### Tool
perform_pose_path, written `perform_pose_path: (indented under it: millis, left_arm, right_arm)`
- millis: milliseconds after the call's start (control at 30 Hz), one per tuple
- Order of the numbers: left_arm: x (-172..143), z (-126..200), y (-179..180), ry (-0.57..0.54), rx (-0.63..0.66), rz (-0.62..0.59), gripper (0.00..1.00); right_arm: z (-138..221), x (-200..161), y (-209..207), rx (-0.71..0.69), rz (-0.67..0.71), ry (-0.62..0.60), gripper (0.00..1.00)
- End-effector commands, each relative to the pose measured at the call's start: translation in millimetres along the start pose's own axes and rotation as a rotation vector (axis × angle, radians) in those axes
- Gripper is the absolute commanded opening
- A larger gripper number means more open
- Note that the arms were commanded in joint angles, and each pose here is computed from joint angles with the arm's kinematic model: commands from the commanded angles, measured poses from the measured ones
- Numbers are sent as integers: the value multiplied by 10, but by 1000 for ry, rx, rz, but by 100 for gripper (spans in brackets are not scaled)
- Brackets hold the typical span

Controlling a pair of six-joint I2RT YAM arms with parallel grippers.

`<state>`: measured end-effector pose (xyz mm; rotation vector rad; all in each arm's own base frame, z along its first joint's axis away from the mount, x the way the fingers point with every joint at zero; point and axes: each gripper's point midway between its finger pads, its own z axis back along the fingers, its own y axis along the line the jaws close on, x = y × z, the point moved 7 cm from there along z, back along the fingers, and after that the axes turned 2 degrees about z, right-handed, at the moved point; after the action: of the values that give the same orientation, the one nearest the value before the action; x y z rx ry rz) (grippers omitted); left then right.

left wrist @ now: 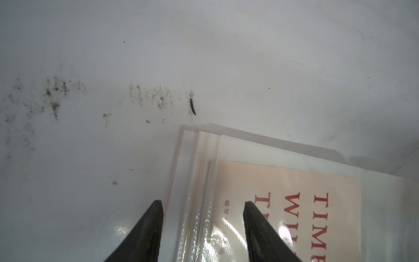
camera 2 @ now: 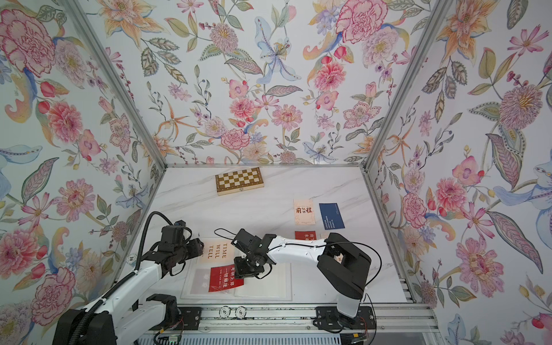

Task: Place the photos into the photo albums
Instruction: Insert the photo into the photo album.

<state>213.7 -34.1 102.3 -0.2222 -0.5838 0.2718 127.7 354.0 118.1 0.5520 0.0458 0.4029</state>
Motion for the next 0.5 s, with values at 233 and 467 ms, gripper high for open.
perform_pose_path:
  millis: [233,467]
  left_arm:
    - [-29,-14,14,14,-10,-11,56]
    - [-37,1,15,14,-11,-11,56]
  right_arm:
    - [-86,41,308,39,111,66,34]
    - [-241,66,376,77,129,117,33]
